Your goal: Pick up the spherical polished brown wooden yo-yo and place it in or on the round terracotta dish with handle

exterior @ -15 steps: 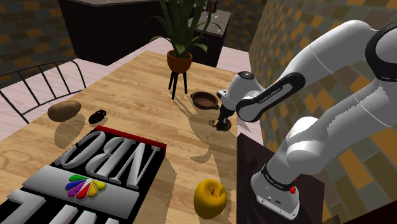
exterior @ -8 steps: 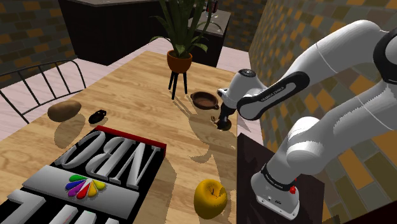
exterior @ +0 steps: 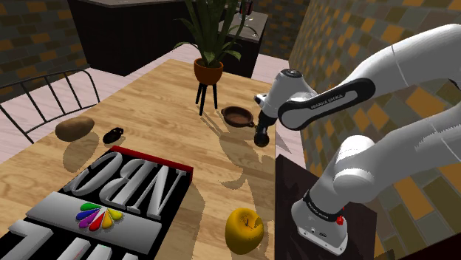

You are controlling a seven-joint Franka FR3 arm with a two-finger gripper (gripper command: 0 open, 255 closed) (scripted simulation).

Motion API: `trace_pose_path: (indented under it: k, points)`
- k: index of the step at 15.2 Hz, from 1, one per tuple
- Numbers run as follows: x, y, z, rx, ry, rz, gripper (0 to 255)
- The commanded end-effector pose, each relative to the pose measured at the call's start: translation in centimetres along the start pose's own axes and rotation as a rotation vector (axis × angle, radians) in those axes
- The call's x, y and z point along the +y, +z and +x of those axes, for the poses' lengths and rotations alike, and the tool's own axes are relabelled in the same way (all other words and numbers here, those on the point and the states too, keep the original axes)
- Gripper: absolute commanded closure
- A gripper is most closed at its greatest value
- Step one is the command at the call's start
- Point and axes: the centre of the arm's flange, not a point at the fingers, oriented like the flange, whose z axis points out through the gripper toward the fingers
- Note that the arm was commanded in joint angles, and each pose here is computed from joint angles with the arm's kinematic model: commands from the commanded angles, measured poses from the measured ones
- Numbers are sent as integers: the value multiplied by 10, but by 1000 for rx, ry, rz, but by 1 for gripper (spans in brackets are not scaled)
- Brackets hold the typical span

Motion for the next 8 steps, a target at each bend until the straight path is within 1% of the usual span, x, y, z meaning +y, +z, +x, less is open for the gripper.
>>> trace_pose_path:
  k: [1, 8]
  points:
    - [2, -10, 0, -1, 0, 1, 255]
    - [7, -47, 3, -1, 0, 1, 255]
